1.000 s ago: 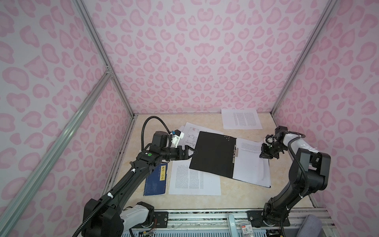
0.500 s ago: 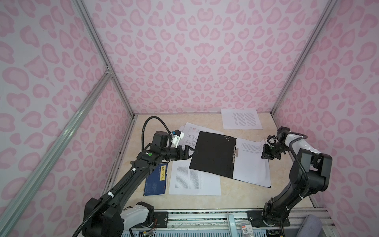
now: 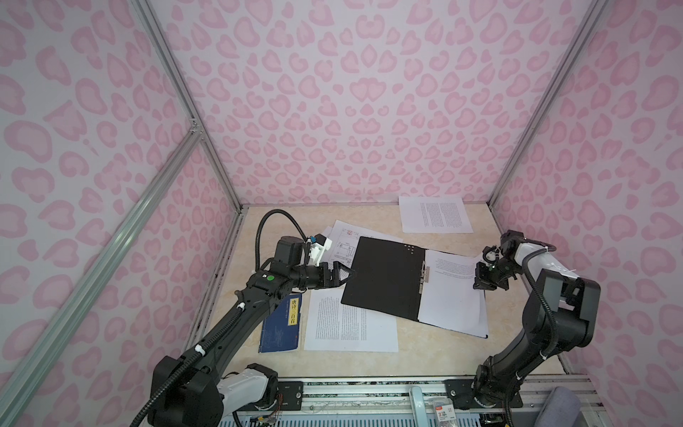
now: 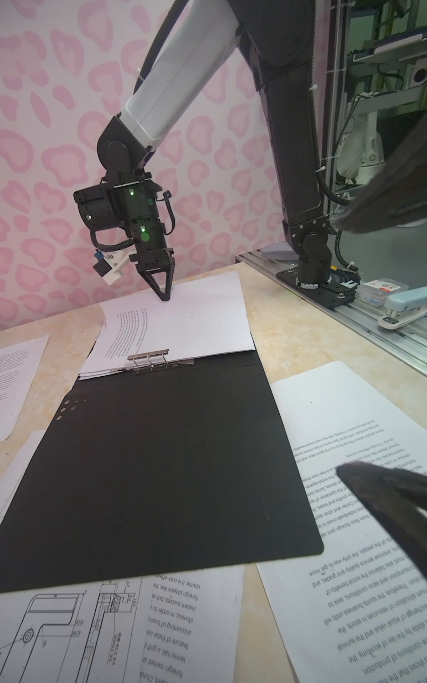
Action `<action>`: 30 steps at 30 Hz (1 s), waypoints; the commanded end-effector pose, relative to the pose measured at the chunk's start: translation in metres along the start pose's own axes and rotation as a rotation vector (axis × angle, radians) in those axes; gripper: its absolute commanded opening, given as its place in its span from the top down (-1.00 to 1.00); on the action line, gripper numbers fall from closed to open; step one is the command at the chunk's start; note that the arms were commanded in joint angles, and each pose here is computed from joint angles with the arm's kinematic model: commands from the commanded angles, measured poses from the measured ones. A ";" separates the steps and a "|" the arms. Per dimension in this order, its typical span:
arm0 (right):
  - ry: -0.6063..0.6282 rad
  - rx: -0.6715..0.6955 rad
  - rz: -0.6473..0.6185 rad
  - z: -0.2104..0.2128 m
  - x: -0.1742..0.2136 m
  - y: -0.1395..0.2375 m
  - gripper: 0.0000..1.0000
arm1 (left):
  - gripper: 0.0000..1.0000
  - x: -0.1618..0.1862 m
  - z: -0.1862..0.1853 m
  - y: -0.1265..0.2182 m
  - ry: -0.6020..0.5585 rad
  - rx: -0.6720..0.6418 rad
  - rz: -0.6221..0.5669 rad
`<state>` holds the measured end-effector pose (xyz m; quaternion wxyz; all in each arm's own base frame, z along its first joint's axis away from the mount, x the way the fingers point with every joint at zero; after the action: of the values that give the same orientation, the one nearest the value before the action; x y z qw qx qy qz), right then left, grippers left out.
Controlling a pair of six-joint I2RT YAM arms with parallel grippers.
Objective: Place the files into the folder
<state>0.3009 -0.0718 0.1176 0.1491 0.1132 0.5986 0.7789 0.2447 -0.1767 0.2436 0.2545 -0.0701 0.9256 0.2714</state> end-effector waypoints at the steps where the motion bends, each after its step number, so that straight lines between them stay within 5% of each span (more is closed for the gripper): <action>1: 0.011 0.022 0.005 -0.002 0.002 0.002 1.00 | -0.96 -0.002 -0.001 -0.001 -0.014 0.015 -0.008; 22: 0.037 0.041 -0.002 0.002 -0.003 -0.002 1.00 | -0.96 -0.002 0.002 -0.003 -0.001 0.012 0.002; 30: 0.040 0.036 0.000 0.005 -0.003 -0.004 0.78 | -0.96 -0.001 0.002 -0.004 0.000 0.012 0.004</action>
<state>0.3054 -0.0671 0.1167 0.1374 0.0991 0.6119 0.7726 0.2467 -0.1775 0.2390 0.2475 -0.0672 0.9267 0.2747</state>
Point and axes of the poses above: each gripper's point midway between its finger pads, its own y axis back along the fingers, its own z axis along the line the jaws close on, x = y × z, the point moved 6 cm from there along y, back along the fingers, and after that the axes turned 5 degrees about -y, right-handed, at the moved point
